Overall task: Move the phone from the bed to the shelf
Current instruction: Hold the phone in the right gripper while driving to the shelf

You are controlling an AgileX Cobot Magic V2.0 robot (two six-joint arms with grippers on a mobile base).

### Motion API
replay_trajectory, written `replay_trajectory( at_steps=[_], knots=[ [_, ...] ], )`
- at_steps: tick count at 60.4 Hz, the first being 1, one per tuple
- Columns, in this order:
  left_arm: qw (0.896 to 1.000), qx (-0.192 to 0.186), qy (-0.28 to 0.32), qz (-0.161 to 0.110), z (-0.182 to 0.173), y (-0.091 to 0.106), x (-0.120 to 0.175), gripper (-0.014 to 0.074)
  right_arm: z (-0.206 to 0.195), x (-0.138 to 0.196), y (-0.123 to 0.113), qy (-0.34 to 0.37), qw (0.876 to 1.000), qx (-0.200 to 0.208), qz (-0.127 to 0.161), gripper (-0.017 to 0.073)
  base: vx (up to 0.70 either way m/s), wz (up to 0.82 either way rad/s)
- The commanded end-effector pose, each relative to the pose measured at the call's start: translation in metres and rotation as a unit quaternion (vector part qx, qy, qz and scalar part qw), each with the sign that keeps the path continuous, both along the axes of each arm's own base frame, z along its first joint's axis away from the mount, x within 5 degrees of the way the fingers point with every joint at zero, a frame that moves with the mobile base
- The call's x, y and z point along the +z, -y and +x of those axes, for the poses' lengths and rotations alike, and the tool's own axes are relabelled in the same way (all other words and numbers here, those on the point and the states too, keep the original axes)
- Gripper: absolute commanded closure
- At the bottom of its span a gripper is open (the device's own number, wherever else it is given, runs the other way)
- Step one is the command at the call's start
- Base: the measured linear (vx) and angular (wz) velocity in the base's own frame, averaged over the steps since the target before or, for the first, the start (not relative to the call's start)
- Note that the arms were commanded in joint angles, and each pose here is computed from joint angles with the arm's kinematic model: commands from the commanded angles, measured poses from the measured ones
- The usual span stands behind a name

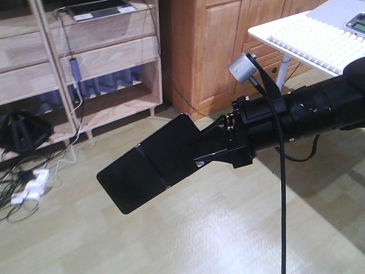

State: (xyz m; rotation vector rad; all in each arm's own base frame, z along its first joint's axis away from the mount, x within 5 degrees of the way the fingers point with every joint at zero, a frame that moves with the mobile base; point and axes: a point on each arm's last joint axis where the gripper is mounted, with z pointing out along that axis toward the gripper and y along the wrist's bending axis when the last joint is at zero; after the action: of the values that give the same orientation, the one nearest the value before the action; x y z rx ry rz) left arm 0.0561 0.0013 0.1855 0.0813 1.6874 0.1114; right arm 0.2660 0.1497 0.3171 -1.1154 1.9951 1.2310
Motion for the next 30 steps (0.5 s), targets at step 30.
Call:
replay_trajectory(
  at_steps=[30],
  knots=[
    [0.999,-0.002,0.053,-0.006,-0.0011,0.0003,0.0146,0.0592,-0.0120,0.0255,-0.0017,0.011,0.998,0.029,0.054,0.0562,0.50,-0.04]
  ],
)
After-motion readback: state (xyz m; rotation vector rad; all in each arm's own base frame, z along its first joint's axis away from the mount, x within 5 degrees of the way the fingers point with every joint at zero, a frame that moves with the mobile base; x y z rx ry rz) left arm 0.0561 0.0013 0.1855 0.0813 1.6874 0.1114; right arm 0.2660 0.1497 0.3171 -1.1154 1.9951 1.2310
